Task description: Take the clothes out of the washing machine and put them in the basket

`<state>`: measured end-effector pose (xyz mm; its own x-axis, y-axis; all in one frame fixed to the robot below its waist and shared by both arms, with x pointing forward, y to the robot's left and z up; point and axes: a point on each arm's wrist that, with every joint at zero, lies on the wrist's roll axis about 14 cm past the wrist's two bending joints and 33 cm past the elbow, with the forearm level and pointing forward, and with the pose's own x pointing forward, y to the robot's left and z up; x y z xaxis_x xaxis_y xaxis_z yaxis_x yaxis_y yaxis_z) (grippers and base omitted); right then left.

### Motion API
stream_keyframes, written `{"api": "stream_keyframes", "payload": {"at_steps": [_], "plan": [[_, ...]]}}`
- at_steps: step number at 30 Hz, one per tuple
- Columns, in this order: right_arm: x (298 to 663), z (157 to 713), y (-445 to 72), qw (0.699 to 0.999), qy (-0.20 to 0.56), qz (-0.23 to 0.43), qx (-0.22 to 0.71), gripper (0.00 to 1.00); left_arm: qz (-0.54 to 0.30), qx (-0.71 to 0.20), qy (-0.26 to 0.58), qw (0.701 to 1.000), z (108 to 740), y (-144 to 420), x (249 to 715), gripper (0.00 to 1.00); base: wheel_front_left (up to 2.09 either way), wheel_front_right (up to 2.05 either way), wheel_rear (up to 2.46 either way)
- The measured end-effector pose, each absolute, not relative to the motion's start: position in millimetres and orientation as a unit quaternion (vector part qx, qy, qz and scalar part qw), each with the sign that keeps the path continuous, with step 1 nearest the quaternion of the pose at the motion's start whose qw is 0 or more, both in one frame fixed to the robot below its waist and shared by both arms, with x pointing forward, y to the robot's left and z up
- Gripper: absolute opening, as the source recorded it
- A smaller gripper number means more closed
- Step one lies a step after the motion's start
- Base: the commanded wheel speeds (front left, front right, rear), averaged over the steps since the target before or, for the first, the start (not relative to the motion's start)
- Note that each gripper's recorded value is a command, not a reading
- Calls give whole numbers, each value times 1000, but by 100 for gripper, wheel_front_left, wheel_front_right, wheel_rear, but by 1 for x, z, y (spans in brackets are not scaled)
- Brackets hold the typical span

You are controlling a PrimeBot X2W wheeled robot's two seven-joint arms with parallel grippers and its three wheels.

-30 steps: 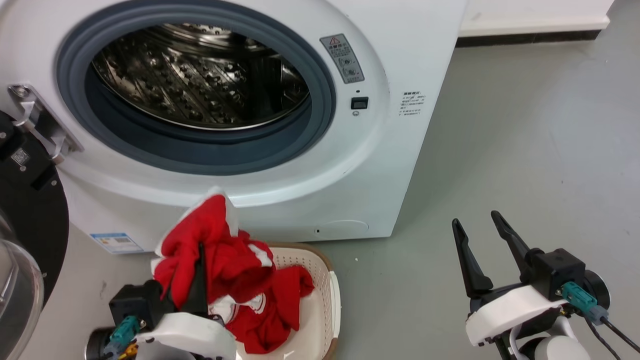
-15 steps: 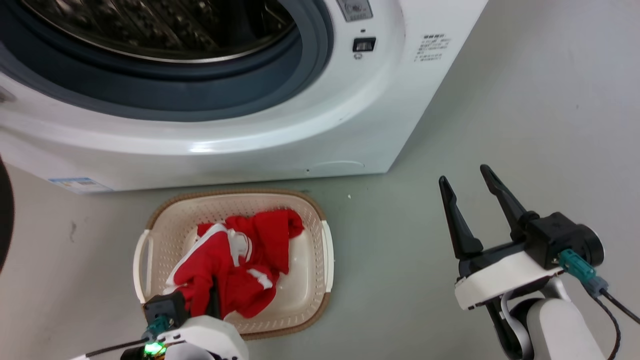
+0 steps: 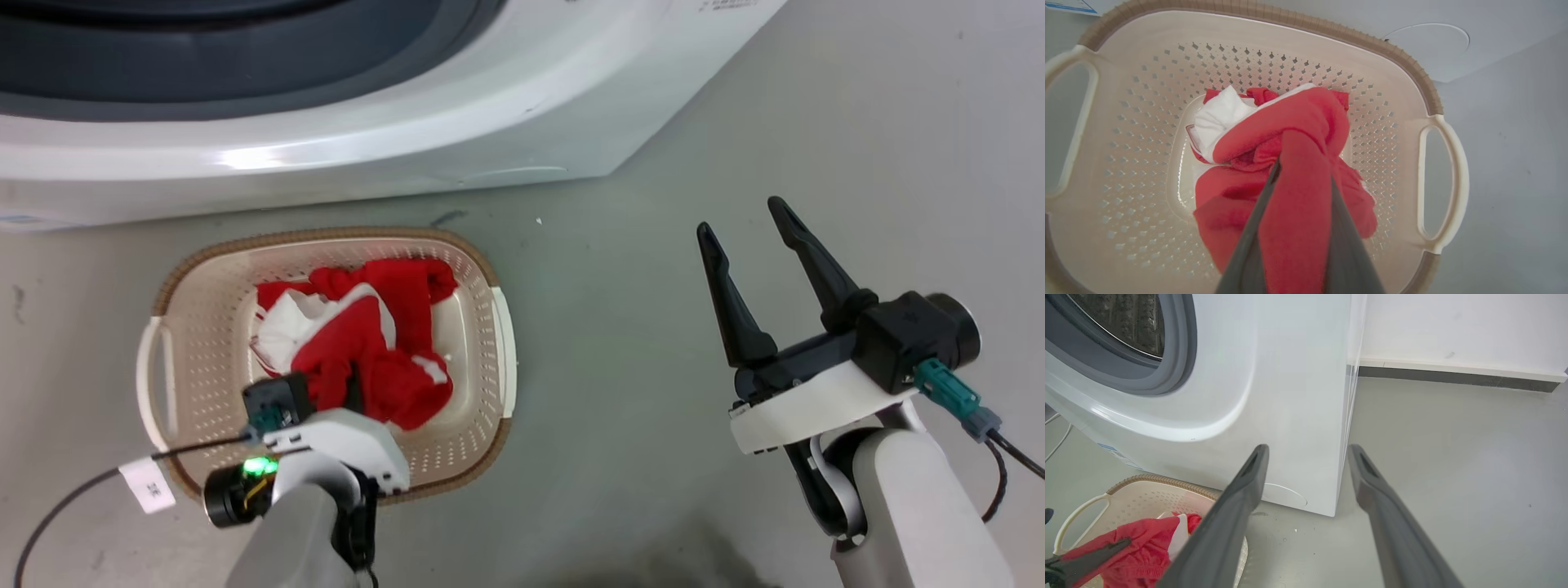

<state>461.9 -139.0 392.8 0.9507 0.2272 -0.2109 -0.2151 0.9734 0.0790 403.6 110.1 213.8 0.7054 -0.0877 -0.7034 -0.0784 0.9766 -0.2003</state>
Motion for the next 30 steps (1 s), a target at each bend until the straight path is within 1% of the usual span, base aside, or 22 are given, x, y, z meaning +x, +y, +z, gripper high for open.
{"api": "stream_keyframes", "payload": {"at_steps": [3,5,14,18,19,20,21,22,23,27,30], "plan": [[466,380,-140,986,120,115,27,100,4,-113,388,915,201,108,418,0,0,0,0],[466,369,-141,984,132,117,26,100,9,-111,402,909,188,107,417,0,0,0,0],[461,331,-160,980,169,97,24,100,38,-94,472,875,135,115,388,0,0,0,0],[462,326,-164,980,173,93,21,100,57,-98,492,863,123,121,376,0,0,0,0],[462,325,-164,980,173,93,23,100,58,-97,491,864,124,121,377,20,0,0,0],[462,324,-164,980,173,92,25,100,57,-98,488,865,124,121,379,38,0,0,0],[462,324,-163,980,173,93,25,100,58,-99,484,868,126,122,383,50,0,0,0],[462,325,-163,980,172,93,26,100,59,-100,478,871,129,123,388,82,0,0,0],[463,327,-162,981,169,95,26,100,61,-101,473,873,132,124,391,100,0,0,0],[466,343,-160,984,148,97,26,100,56,-97,450,886,150,128,401,100,0,0,0],[464,359,-161,987,132,93,26,100,52,-97,437,893,167,132,399,100,0,0,0]]}}
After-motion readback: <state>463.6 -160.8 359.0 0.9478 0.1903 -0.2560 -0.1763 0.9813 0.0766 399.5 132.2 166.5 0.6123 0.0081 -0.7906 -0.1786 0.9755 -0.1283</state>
